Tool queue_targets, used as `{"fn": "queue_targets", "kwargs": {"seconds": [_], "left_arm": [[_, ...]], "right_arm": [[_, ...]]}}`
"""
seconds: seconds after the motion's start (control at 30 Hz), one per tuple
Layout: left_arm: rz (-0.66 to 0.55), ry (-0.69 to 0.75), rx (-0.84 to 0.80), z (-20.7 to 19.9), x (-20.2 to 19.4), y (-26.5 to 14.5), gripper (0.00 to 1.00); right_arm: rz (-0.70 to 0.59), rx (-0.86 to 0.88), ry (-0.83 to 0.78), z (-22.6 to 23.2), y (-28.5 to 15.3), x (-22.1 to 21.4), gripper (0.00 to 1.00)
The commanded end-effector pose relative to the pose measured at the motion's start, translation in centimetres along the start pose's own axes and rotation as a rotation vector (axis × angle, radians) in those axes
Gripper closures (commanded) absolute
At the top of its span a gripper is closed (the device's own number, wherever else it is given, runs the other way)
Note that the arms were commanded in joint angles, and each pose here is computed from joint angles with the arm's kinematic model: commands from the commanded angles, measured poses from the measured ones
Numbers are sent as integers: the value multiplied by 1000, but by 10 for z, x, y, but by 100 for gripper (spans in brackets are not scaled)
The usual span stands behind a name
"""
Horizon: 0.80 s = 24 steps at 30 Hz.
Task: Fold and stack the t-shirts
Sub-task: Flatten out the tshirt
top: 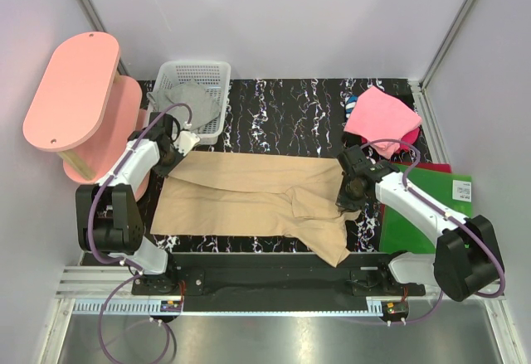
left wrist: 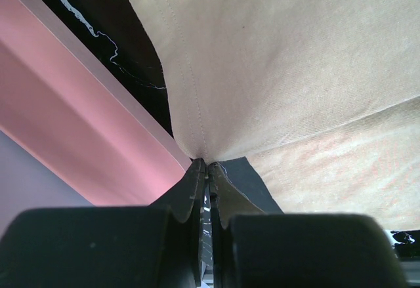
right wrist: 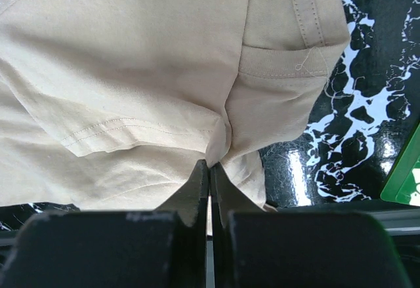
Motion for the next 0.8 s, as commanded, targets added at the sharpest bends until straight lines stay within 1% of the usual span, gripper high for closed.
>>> {"fn": "queue_targets", "kwargs": {"seconds": [0.0,0.03,0.1,0.13,0.17,0.2,0.23,0.27,0.3,0.33,0.37,0.4,0.43,0.5,0.53,0.6,0.63,0.7,0.73,0.77], "left_arm": [[-35,-5,25,6,5,-7,96],[-42,-5,35,9,7,-10,96],[-47,-8,60,14,8,-17,97],[-70,-8,81,20,14,-27,97],[-75,-8,85,21,14,-37,97],[-89,-13,91,24,15,-46,97],[-139,-19,128,31,22,-66,97],[-141,-20,126,31,20,-78,97],[-160,-21,136,32,20,-90,97],[-203,-26,166,34,18,-116,97],[-233,-28,178,33,16,-129,97],[-261,-29,192,32,14,-143,97],[-320,-34,233,31,8,-168,97],[-357,-30,245,22,-4,-190,98],[-397,-32,275,15,-16,-210,99],[-458,-29,327,3,-36,-236,100],[-465,-22,334,-4,-44,-242,100],[-516,-12,389,-17,-65,-263,100],[-519,-7,396,-22,-73,-267,100],[-532,-4,414,-26,-80,-273,100]], "right_arm": [[-73,8,-11,6,-15,14,100],[-77,4,-23,5,-18,14,100],[-141,22,-28,10,-38,27,100],[-150,14,-44,8,-49,29,100],[-219,55,-41,14,-73,41,100],[-256,65,-46,14,-87,45,100],[-280,66,-52,12,-102,47,100],[-365,127,-42,14,-134,55,100],[-410,152,-48,13,-150,57,100],[-475,207,-42,10,-181,57,100],[-507,241,-43,8,-196,56,100],[-534,268,-49,4,-210,53,100],[-588,323,-48,-2,-235,47,100],[-625,396,-68,-9,-256,36,100],[-685,455,-68,-19,-276,26,100],[-739,520,-70,-31,-294,12,100],[-800,580,-65,-43,-312,-1,100],[-852,637,-73,-57,-329,-16,100],[-911,688,-71,-69,-346,-29,100],[-925,724,-84,-74,-354,-37,100]]}}
Point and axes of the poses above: each gripper's point midway between its finger pads, its own y axis out along the fingers, its own z axis along the line the jaws close on, x = y × z, the point moved 7 cm from there along -y, back along the fingers, and after that the axes turned 1 degree about -y, right-handed, at the moved point
